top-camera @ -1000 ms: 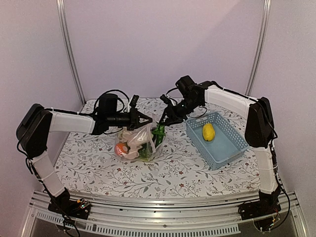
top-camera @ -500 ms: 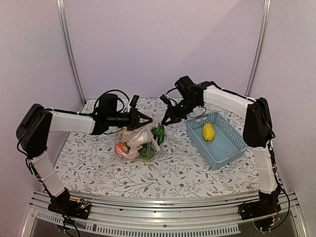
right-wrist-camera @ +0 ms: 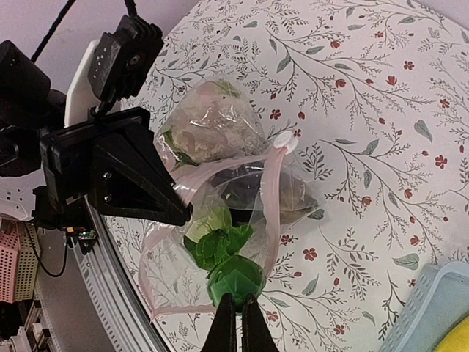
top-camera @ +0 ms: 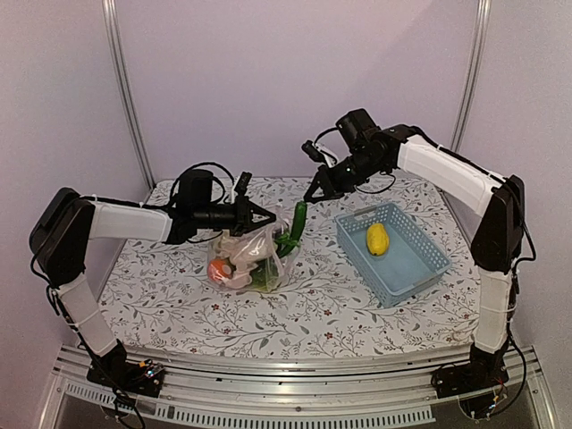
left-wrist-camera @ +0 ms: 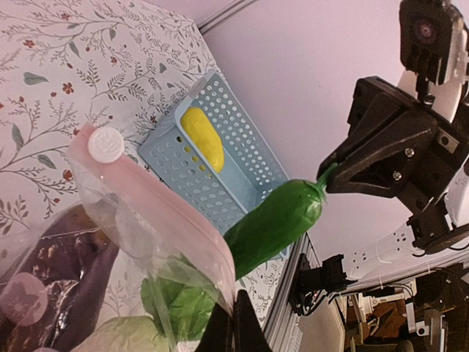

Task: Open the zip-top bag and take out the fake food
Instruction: Place the fake vegetable in the bin.

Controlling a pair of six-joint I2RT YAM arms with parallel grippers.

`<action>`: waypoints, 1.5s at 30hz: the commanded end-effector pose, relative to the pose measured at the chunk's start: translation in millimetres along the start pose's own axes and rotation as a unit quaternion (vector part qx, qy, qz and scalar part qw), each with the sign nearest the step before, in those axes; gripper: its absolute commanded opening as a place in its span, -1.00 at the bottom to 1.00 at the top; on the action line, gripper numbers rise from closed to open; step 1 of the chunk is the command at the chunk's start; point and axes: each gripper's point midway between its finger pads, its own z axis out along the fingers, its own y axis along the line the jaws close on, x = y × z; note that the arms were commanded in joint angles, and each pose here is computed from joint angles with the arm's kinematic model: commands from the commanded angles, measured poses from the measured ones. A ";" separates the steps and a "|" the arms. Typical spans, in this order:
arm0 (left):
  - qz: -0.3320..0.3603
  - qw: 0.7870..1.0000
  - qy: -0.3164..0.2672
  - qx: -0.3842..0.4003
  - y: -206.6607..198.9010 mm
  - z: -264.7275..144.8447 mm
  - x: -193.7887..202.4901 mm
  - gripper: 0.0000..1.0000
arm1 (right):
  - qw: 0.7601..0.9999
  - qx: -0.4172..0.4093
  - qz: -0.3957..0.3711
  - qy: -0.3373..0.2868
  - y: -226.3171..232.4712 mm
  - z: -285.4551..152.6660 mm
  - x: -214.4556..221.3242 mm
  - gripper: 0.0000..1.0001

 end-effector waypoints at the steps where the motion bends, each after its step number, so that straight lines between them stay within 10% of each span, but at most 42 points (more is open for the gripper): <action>1: 0.006 1.000 -0.003 0.005 -2.5 1.7 -5.8 -1.00 | 0.998 0.027 -0.039 -0.041 5.1 -48.7 -16.5 -1.00; 17: 0.000 1.000 0.008 -0.004 3.6 4.3 -1.8 -1.00 | 0.982 0.157 -0.030 -0.104 -62.8 -179.4 13.7 -1.00; 36: 0.011 1.000 0.015 -0.020 2.6 1.8 -2.6 -1.00 | 0.953 0.276 -0.049 0.116 -130.5 -173.0 159.6 -0.99; 45: 0.030 0.999 0.008 -0.026 -3.2 -3.0 -7.1 -1.00 | 0.947 0.312 -0.014 0.078 -198.1 -169.8 71.3 -0.27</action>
